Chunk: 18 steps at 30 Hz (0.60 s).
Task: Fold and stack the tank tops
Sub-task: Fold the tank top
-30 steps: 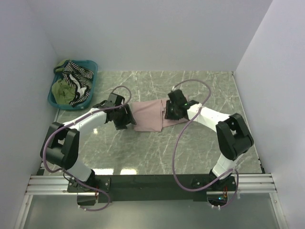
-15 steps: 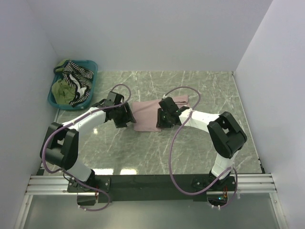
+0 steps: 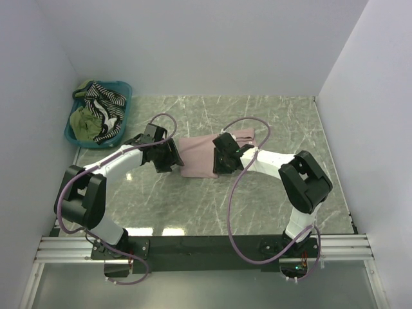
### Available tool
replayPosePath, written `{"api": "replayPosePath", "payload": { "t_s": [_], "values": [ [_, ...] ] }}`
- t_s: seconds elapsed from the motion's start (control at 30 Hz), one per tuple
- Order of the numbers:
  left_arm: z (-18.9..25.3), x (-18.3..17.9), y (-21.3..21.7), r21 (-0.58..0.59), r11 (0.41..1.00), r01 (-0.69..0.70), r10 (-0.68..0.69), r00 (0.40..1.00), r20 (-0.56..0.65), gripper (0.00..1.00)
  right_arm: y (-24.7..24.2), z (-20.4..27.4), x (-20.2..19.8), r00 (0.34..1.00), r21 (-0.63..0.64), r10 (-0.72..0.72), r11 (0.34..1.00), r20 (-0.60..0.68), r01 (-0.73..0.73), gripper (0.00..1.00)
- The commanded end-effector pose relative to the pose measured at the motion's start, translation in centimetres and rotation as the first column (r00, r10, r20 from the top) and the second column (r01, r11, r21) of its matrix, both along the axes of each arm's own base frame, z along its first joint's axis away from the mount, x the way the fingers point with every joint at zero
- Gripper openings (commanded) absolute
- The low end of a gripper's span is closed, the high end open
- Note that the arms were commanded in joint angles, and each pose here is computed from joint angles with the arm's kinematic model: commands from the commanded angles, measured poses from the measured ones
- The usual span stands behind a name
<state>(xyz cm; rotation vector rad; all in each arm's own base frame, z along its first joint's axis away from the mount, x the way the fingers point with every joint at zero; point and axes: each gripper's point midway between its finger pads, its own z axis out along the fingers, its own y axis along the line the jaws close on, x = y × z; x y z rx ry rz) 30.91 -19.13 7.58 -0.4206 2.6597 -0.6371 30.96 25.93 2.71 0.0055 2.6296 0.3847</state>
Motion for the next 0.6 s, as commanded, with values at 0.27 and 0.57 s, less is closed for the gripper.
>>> {"api": "replayPosePath", "payload": {
  "t_s": [0.27,0.57],
  "values": [
    [0.1,0.0,-0.2,-0.015,1.0,0.018,-0.018,1.0,0.01,0.63,0.3,-0.8,0.2,1.0,-0.008,-0.024,1.0,-0.005,0.024,0.36],
    [-0.2,-0.1,0.0,-0.005,1.0,0.018,-0.018,1.0,0.007,0.63,0.5,1.6,1.2,0.999,-0.006,-0.024,1.0,0.037,0.024,0.0]
  ]
}}
